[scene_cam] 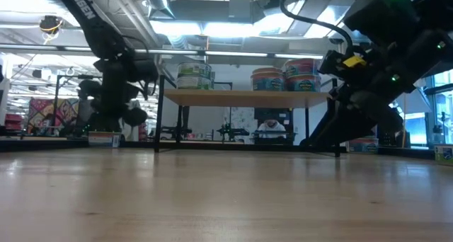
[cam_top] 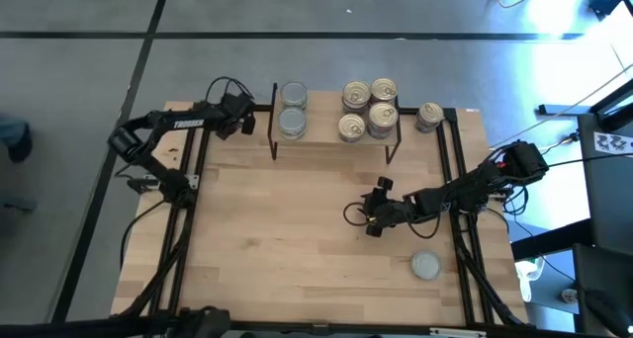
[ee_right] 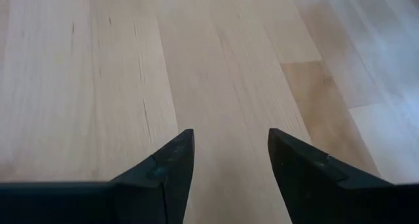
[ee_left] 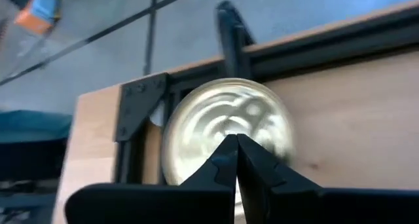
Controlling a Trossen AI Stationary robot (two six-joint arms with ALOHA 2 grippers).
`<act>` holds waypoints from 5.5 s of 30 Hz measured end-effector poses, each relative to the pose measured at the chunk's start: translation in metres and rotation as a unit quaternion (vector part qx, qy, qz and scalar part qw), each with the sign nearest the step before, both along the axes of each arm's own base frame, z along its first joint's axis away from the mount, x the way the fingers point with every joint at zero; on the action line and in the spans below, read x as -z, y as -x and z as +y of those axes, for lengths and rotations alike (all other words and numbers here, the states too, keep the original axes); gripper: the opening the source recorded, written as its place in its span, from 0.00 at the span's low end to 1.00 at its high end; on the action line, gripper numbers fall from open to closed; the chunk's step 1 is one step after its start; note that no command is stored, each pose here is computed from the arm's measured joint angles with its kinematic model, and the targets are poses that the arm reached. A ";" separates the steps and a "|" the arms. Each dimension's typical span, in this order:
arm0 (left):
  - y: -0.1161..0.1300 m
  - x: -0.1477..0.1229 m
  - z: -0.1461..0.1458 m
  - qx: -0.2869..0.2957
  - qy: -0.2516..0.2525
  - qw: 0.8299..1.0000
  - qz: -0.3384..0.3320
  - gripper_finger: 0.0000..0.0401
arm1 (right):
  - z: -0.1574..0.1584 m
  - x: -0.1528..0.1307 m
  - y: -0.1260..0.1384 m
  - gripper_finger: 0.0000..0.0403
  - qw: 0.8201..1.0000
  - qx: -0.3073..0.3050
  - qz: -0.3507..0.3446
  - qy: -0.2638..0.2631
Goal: Stack canned seafood by type on shelf
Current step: Stack the blue pink tuna can with the blue pink tuna can on the shelf
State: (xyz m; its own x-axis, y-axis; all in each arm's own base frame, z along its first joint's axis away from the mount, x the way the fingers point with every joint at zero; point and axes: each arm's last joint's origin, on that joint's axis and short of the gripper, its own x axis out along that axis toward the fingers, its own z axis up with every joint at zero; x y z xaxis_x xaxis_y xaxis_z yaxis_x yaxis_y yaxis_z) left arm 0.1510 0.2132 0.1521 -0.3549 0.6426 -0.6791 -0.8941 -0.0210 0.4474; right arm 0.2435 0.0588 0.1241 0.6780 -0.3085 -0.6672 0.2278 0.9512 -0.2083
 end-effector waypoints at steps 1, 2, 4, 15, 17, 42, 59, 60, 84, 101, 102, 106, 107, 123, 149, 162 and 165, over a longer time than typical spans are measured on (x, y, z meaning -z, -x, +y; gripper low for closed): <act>-0.001 0.001 0.001 -0.004 -0.003 1.000 0.007 0.01 | 0.000 0.000 0.000 0.48 1.000 0.002 -0.002 -0.003; -0.001 0.003 0.002 -0.007 -0.006 1.000 0.014 0.00 | 0.000 0.000 0.000 0.48 1.000 0.003 -0.003 -0.004; -0.002 0.007 0.001 -0.005 0.001 0.999 0.035 0.00 | 0.000 0.000 0.000 0.48 1.000 0.003 -0.003 -0.005; -0.004 0.011 -0.001 0.042 0.056 0.995 0.075 0.00 | 0.000 0.000 0.000 0.48 1.000 0.001 -0.003 -0.008; -0.004 0.011 -0.001 0.046 0.060 0.994 0.076 0.00 | 0.000 0.000 0.000 0.48 1.000 0.001 -0.003 -0.009; 0.002 0.006 -0.008 0.088 0.143 0.983 0.070 0.00 | 0.001 -0.001 -0.001 0.48 1.000 0.011 -0.014 -0.021; -0.030 -0.007 -0.084 0.191 0.242 0.949 0.058 0.00 | 0.001 -0.001 -0.001 0.48 1.000 0.011 -0.013 -0.021; -0.032 -0.008 -0.090 0.196 0.245 0.948 0.058 0.00 | 0.001 -0.001 -0.001 0.48 1.000 0.011 -0.013 -0.021; -0.087 -0.018 -0.236 0.379 0.261 0.887 -0.049 0.00 | 0.001 -0.001 -0.002 0.48 0.999 0.005 -0.014 -0.028; -0.136 0.000 -0.269 0.505 0.222 0.814 -0.182 0.00 | 0.002 -0.004 -0.004 0.48 0.999 -0.006 -0.028 -0.023; -0.139 0.000 -0.270 0.514 0.219 0.807 -0.192 0.00 | 0.002 -0.004 -0.004 0.48 0.999 -0.006 -0.028 -0.023; -0.153 0.007 -0.276 0.546 0.201 0.783 -0.222 0.00 | 0.002 -0.004 -0.004 0.48 0.999 -0.007 -0.029 -0.023; -0.156 0.010 -0.278 0.555 0.199 0.776 -0.226 0.00 | 0.002 -0.004 -0.004 0.48 0.999 -0.007 -0.029 -0.023; -0.208 0.015 -0.291 0.641 0.140 0.715 -0.241 0.00 | 0.003 -0.007 -0.007 0.48 0.998 -0.009 -0.050 -0.031; -0.174 -0.038 -0.305 0.661 0.167 0.712 -0.166 0.59 | 0.016 -0.034 -0.026 0.57 0.963 -0.128 -0.200 -0.130; -0.143 0.012 -0.312 0.634 0.176 0.724 -0.206 0.58 | 0.023 -0.008 -0.055 0.57 0.967 -0.126 -0.198 -0.095; -0.138 0.019 -0.309 0.625 0.175 0.727 -0.223 0.57 | 0.026 -0.002 -0.062 0.53 0.970 -0.132 -0.184 -0.084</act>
State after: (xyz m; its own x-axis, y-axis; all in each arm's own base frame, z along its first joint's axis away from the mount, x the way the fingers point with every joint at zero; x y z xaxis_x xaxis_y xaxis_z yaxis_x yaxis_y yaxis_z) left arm 0.2885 -0.0963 0.1327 0.6640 0.0338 -0.7469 -0.1743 0.9785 -0.1106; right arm 0.3054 0.0844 0.1263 0.9203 0.0008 -0.3912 0.0012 1.0000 0.0047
